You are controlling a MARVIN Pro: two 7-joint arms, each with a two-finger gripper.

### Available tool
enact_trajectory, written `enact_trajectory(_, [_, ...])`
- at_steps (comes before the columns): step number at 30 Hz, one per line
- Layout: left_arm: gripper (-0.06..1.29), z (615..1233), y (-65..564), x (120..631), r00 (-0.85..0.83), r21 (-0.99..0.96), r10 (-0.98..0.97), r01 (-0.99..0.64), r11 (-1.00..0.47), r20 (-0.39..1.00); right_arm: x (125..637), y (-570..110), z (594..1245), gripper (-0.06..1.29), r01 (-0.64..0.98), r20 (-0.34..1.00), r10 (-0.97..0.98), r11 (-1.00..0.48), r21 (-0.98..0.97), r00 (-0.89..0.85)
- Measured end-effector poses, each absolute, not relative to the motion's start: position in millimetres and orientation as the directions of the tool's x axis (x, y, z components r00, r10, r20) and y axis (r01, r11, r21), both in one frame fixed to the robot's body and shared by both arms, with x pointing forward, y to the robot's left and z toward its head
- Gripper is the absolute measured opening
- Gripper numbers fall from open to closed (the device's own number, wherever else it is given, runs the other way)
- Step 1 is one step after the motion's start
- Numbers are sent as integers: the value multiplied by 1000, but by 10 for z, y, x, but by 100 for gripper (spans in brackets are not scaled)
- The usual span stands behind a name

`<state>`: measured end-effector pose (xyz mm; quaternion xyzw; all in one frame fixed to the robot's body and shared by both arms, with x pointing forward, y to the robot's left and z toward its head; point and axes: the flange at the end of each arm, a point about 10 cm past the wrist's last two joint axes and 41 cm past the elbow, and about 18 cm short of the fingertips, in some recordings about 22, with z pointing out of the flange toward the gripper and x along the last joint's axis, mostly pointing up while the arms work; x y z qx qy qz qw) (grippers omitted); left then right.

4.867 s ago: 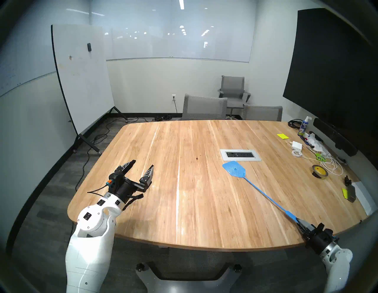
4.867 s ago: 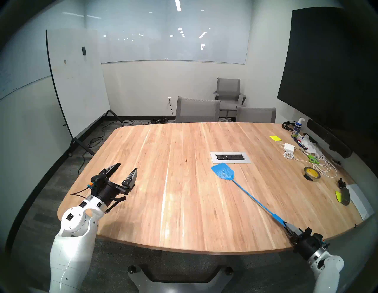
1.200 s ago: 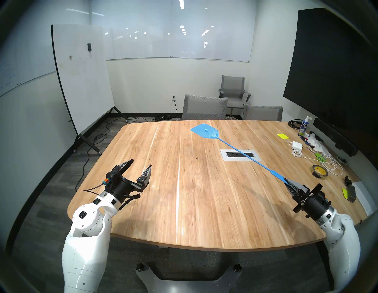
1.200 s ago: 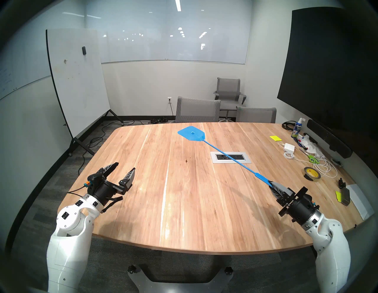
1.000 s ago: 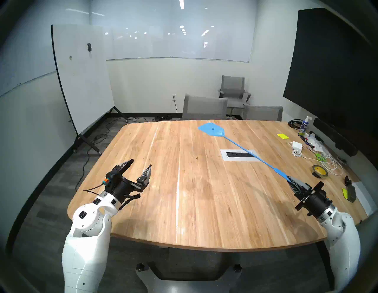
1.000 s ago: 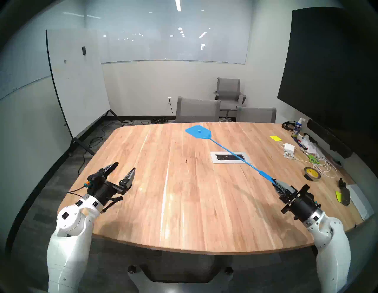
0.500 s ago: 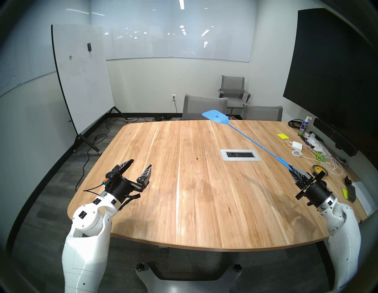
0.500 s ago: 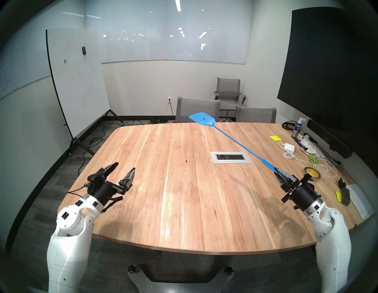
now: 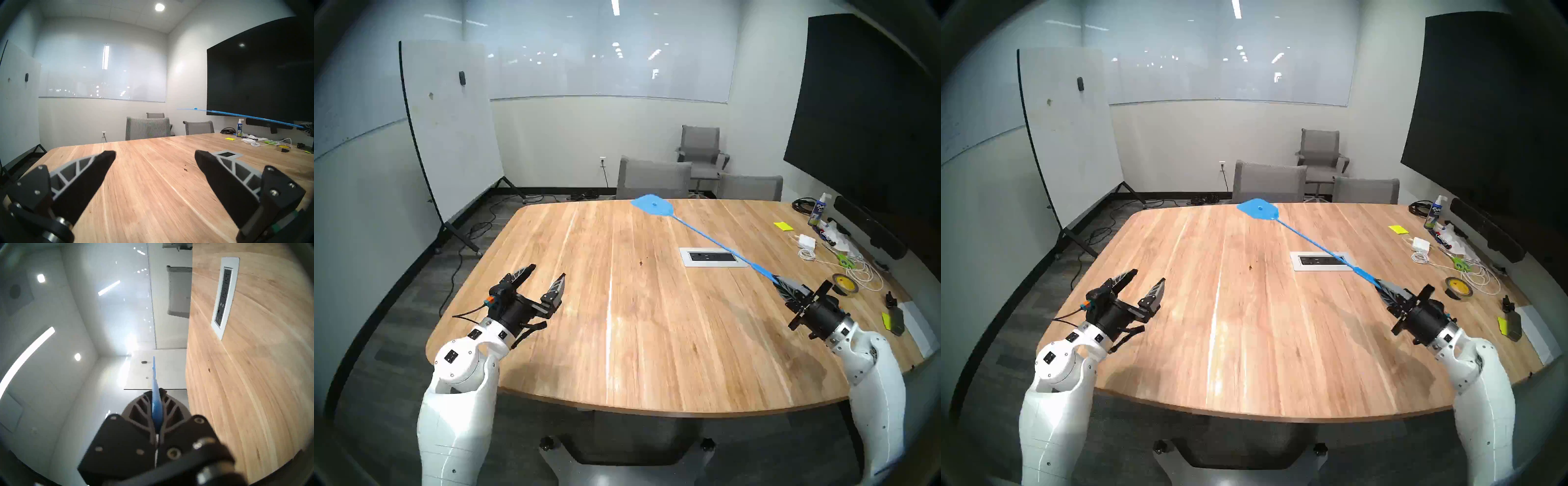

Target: Swat a bug on table

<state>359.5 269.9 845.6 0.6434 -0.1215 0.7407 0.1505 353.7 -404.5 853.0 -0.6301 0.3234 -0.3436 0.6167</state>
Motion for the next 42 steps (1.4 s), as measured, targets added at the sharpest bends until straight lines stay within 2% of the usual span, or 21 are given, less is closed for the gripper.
enact_trajectory(4, [127,8458,2700,3595,-127,14,67,-380,-925,990,3592,-3956,8344,-1,-63,81,-815,-142,-988,574])
enact_trajectory(7, [127,8457,2700,3596,-128,14,67,-381,-925,990,3627,-3910,8062,-1,-159,137,-791,-284,-946,596])
enact_trajectory(14, [127,8459,2700,3597,-128,14,68,-381,-924,989,3728,-3981,7943,-1,-174,235,-767,-410,-895,598])
enact_trajectory(24, [127,8460,2701,3597,-129,14,68,-382,-924,989,3872,-4300,8388,-1,-19,303,-808,-362,-932,506])
enact_trajectory(42, [127,8458,2700,3597,-129,9,63,-380,-925,990,3799,-4614,8802,-1,155,172,-874,-113,-981,454])
